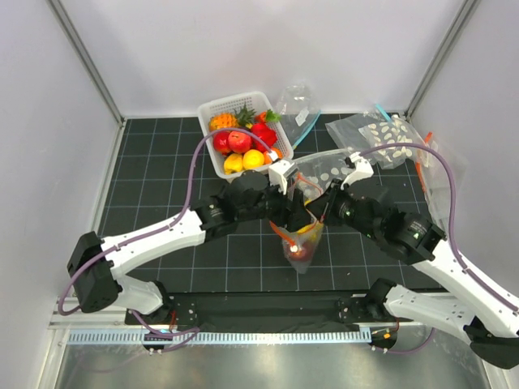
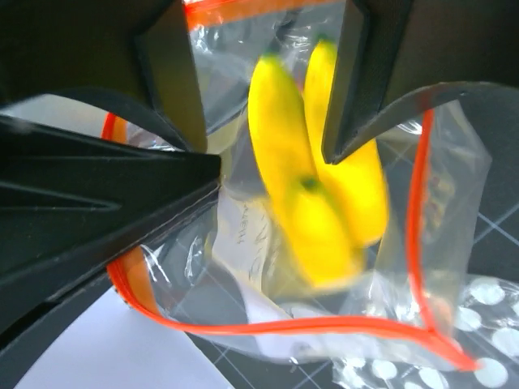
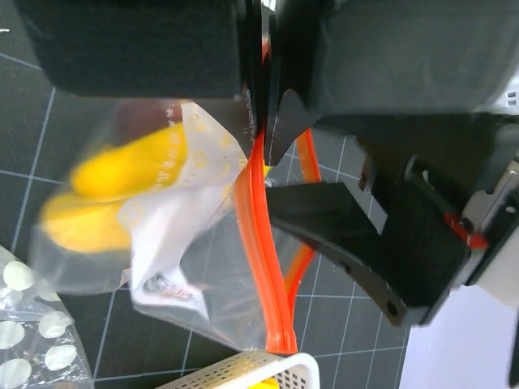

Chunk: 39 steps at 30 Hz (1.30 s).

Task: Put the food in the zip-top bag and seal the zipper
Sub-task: Place the fake fruit in the zipper food storage bag, then adjust the zipper food storage bag at the center of the board.

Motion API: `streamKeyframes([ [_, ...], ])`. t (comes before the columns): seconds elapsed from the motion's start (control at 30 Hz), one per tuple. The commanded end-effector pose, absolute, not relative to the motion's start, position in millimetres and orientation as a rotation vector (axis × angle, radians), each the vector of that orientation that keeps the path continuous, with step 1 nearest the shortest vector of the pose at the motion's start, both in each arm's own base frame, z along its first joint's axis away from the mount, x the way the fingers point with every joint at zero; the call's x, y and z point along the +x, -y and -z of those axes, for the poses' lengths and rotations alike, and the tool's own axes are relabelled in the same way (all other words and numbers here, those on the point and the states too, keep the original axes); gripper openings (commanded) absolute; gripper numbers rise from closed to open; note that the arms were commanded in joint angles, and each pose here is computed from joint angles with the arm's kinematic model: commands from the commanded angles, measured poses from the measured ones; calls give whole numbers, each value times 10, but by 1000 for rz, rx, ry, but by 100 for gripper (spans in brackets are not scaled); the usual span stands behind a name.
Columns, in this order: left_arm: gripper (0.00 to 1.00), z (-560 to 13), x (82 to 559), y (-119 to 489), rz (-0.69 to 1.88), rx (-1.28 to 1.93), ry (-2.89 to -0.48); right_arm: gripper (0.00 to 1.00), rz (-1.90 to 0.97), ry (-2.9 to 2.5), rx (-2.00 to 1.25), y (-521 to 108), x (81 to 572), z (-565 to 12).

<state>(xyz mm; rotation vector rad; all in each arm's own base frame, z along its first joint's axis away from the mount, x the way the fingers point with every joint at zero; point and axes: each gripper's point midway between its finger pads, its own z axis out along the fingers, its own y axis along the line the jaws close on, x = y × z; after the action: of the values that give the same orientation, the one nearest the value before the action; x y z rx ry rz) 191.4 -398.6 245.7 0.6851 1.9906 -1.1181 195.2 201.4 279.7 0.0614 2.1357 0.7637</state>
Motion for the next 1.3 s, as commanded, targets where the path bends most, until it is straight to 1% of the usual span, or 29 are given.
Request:
streamKeyframes([
  [0.0,75,-2876,1922,3933,1147,639,-1862,1,-790,-2063,117,-1999,2015,-2942],
  [0.07,91,-2955,1962,3838,1095,623,-1846,1,-782,-2065,122,-1978,2010,-2906],
  [0.1,93,-3016,1972,3794,1078,619,-1841,1,-778,-2055,130,-1947,2008,-2921],
  [0.17,96,-3048,1973,3664,1023,615,-1858,1,-761,-2059,134,-1915,2005,-2891],
  [0.2,100,-3110,1975,3628,1013,609,-1854,1,-764,-2055,138,-1904,1998,-2903],
  [0.37,100,-3103,2017,3387,901,565,-1900,1,-739,-2066,133,-1871,1993,-2828],
  [0.43,100,-3093,2089,3289,850,489,-1932,1,-732,-2069,130,-1860,1988,-2802],
  [0.47,100,-3042,2186,3155,766,412,-1960,1,-729,-2067,135,-1849,1988,-2800],
  [0.53,100,-2980,2261,3060,741,295,-2000,1,-722,-2062,141,-1823,1987,-2801],
  [0.6,100,-2869,2281,3060,758,268,-2035,1,-714,-2059,147,-1799,1987,-2807],
  [0.67,100,-2790,2221,3159,836,303,-2074,1,-707,-2050,153,-1770,1986,-2833],
  [0.77,99,-2620,2199,3265,855,317,-2137,1,-695,-2051,156,-1745,1986,-2825],
  [0.83,96,-2474,2190,3325,854,329,-2182,1,-693,-2048,158,-1738,1987,-2823],
  [0.93,85,-2314,2198,3418,864,341,-2215,1,-684,-2050,160,-1721,1987,-2814],
  [0.97,80,-2265,2201,3436,868,335,-2223,1,-684,-2050,160,-1718,1984,-2814],
  [1.03,76,-2237,2220,3485,877,334,-2224,1,-682,-2053,157,-1722,1984,-2810],
  [1.1,69,-2182,2260,3543,871,336,-2233,1,-679,-2054,151,-1717,1978,-2806],
  [1.13,62,-2117,2286,3578,859,342,-2246,1,-673,-2055,153,-1708,1980,-2800],
  [1.2,53,-2171,2314,3628,863,360,-2236,1,-670,-2055,151,-1692,1971,-2798],
  [1.23,47,-2181,2329,3643,857,366,-2235,1,-657,-2056,152,-1670,1968,-2783],
  [1.27,33,-2212,2345,3650,843,375,-2239,1,-650,-2056,155,-1655,1971,-2781],
])
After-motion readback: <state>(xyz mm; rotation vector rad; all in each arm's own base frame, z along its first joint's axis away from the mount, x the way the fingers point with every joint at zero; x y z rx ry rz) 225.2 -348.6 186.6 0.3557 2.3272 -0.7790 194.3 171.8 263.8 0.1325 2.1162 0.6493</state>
